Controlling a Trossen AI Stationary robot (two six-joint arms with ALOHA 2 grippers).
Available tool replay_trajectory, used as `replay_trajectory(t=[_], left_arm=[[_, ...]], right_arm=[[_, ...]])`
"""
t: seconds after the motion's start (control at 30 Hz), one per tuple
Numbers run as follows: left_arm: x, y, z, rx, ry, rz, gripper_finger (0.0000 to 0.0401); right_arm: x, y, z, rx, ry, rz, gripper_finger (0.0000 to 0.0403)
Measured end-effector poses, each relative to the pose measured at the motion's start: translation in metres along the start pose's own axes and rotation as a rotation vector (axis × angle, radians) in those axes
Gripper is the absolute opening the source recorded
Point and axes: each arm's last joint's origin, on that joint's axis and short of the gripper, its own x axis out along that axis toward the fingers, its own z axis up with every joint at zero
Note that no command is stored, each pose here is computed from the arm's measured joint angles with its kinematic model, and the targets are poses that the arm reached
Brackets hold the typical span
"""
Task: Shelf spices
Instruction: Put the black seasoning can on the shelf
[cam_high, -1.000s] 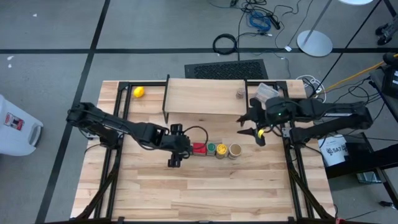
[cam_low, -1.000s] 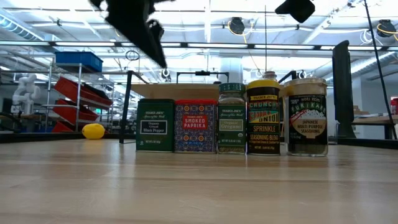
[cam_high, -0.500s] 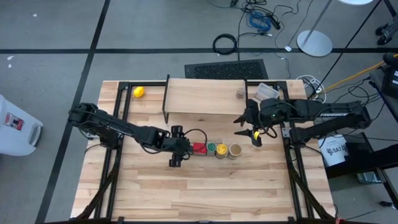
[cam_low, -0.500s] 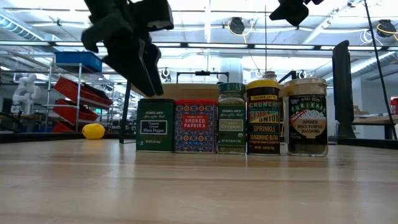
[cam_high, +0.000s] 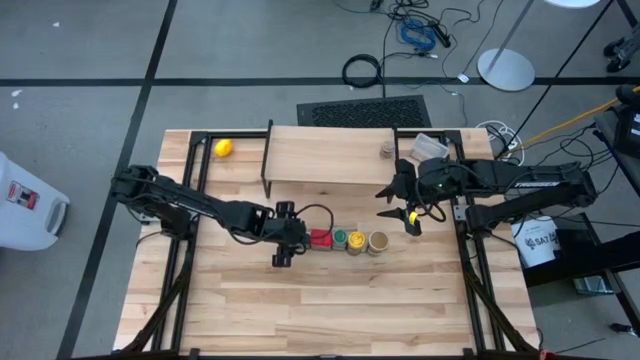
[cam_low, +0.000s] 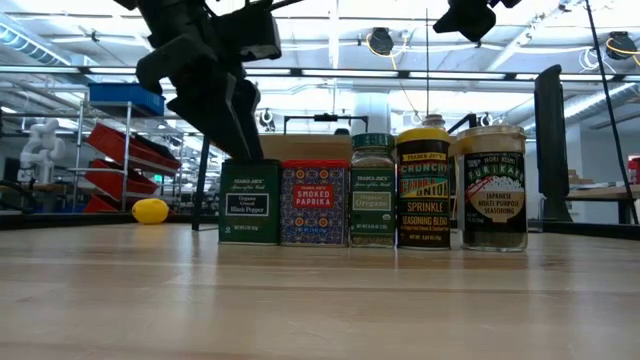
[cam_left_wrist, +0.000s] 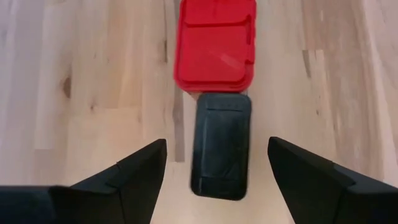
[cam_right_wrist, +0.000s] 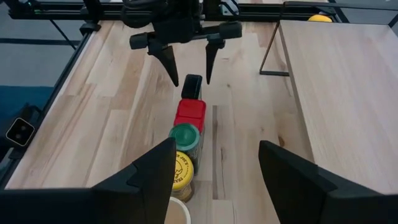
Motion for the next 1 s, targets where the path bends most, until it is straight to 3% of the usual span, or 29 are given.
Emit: replay_trajectory(t=[0.5,1.0], left_arm=[[0.019,-0.004,-0.003,0.009,0.044,-0.002,0.0285],[0.02,-0.002,-0.002,0.001,0.039,0.011,0.0182]], right_arm=[[0.0,0.0,0.0,-0.005,0.002,0.0,0.0215],[0.0,0.0,0.0,-0.022,0.002,0.0,0.0215]])
